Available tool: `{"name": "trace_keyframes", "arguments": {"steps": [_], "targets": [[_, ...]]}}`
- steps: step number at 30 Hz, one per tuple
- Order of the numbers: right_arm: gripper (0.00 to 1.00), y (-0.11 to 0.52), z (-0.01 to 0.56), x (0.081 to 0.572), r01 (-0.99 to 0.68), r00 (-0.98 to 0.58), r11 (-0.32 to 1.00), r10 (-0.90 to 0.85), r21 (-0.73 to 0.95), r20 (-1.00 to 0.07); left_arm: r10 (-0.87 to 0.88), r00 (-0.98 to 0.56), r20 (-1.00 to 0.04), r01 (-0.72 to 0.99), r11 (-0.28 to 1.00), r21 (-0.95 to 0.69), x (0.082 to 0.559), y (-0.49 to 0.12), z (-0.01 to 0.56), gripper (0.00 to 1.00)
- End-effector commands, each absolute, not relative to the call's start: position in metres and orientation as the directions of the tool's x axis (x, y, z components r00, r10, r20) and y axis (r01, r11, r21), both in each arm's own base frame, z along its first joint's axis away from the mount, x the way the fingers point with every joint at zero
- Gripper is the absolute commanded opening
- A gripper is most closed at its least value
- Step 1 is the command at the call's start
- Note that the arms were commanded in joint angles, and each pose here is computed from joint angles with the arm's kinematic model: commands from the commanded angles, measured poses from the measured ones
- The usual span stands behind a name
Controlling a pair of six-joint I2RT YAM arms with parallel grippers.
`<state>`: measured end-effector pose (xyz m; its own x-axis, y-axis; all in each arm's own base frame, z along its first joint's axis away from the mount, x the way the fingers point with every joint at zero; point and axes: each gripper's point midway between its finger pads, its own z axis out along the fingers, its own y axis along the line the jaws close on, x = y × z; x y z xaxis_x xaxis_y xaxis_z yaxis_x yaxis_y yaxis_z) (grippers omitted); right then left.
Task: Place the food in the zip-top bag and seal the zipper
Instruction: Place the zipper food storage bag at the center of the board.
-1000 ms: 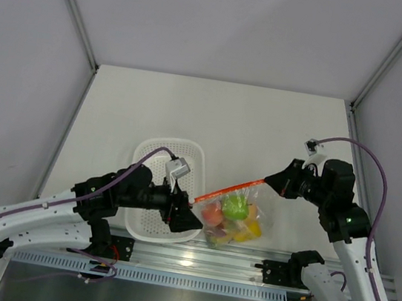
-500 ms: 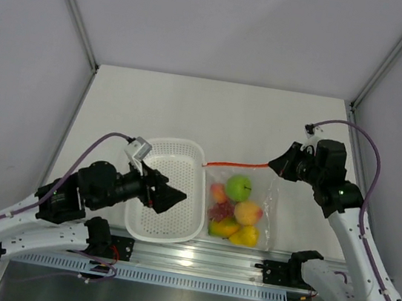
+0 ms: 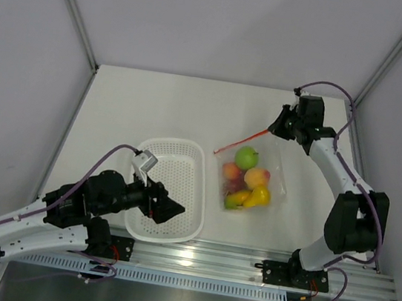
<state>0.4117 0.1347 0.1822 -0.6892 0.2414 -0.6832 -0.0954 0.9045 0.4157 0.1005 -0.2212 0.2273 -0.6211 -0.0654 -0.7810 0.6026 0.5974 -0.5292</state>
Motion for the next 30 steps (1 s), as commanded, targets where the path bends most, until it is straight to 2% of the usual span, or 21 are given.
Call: {"name": "trace_keyframes", "arguments": {"steps": [1,7,14,27,30], "targets": [[0.00,0.124,0.205,0.464,-0.112,-0.590,0.927,0.228,0.358,-0.775,-0.085,-0.628,-0.774,0.617,0.552,-0.561,0.096,-0.229,0.234,1.00],[0.00,0.100,0.184,0.520,-0.047,-0.586,0.948,0.229,0.314,-0.778,-0.051,-0.623,-0.781,0.622,0.573,-0.534,0.102,-0.237,0.227,0.99],[0.00,0.072,0.151,0.563,0.023,-0.613,0.965,0.220,0.261,-0.759,-0.012,-0.637,-0.770,0.623,0.581,-0.524,0.107,-0.247,0.216,1.00],[0.00,0.086,0.143,0.579,0.025,-0.653,0.947,0.258,0.319,-0.713,-0.009,-0.679,-0.734,0.605,0.559,-0.567,0.113,-0.256,0.211,1.00],[0.27,0.083,0.145,0.575,0.047,-0.669,0.958,0.240,0.282,-0.704,-0.028,-0.686,-0.727,0.586,0.571,-0.575,0.120,-0.251,0.214,1.00]]}}
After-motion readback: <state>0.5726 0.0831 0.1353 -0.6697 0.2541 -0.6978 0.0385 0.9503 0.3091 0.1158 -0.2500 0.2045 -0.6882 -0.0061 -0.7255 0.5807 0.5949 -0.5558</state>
